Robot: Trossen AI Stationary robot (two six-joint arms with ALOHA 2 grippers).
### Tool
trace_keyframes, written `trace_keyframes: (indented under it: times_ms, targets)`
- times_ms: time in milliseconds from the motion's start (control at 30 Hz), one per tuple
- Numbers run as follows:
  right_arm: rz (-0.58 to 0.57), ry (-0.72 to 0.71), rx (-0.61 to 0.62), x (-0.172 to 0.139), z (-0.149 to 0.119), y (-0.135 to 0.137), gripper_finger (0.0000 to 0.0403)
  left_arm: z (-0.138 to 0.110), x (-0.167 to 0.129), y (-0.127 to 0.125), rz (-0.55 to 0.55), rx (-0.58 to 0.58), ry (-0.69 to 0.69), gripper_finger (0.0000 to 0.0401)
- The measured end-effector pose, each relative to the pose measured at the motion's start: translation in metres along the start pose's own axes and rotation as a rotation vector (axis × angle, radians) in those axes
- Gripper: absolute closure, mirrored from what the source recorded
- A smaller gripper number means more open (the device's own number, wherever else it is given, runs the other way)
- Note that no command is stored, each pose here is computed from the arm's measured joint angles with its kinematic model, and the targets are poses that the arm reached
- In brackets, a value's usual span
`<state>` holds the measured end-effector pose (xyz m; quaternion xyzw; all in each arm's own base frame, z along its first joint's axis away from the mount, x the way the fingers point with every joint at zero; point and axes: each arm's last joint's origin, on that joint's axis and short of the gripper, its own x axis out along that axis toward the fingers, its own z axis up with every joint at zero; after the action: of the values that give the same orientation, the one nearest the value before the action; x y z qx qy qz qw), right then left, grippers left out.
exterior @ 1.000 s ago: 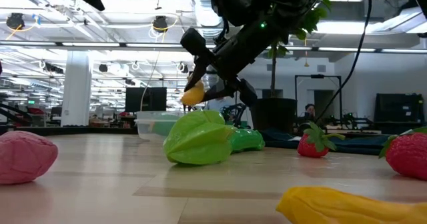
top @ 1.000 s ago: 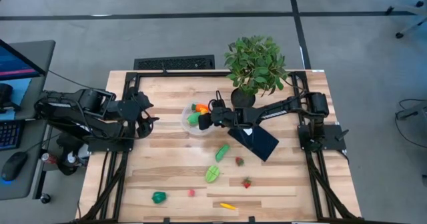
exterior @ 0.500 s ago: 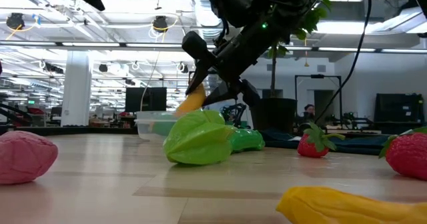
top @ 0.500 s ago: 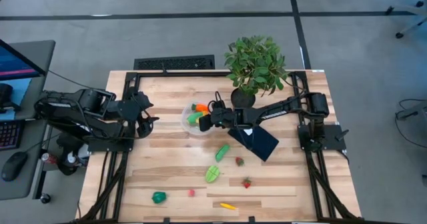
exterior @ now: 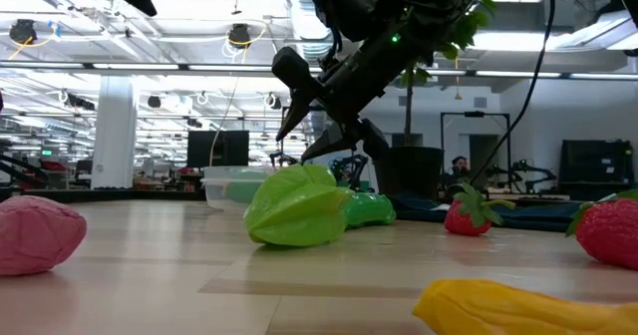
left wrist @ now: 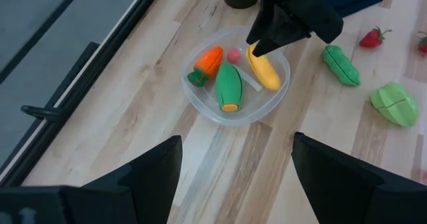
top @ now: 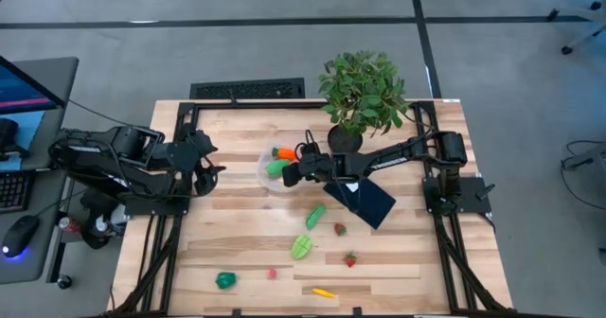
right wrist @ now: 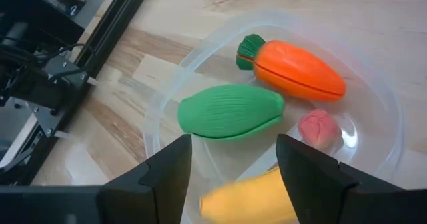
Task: Pick and placing Produce into tupperware
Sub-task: Put the green bell pepper into the transparent bin
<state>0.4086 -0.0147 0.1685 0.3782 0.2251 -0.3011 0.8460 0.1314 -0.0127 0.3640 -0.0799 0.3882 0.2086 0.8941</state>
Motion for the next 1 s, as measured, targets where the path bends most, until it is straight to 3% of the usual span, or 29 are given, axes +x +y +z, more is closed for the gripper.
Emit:
trace_keyframes:
  times_ms: [467, 733, 1000]
  targets:
    - [0.105, 0.069, -0.045, -0.017, -0.010, 0.018, 0.0188, 0.001, 0.000, -0.001, -0.006, -0.006, -0.011, 0.0129]
    - [0.178, 0.049, -0.150, -0.060, 0.001, 0.036, 0.0188, 0.007, 0.000, -0.004, -0.041, -0.032, -0.058, 0.0129]
    - [0.169, 0.146, -0.264, -0.111, -0.012, 0.045, 0.0187, 0.006, 0.011, -0.014, -0.064, -0.022, -0.060, 0.0129]
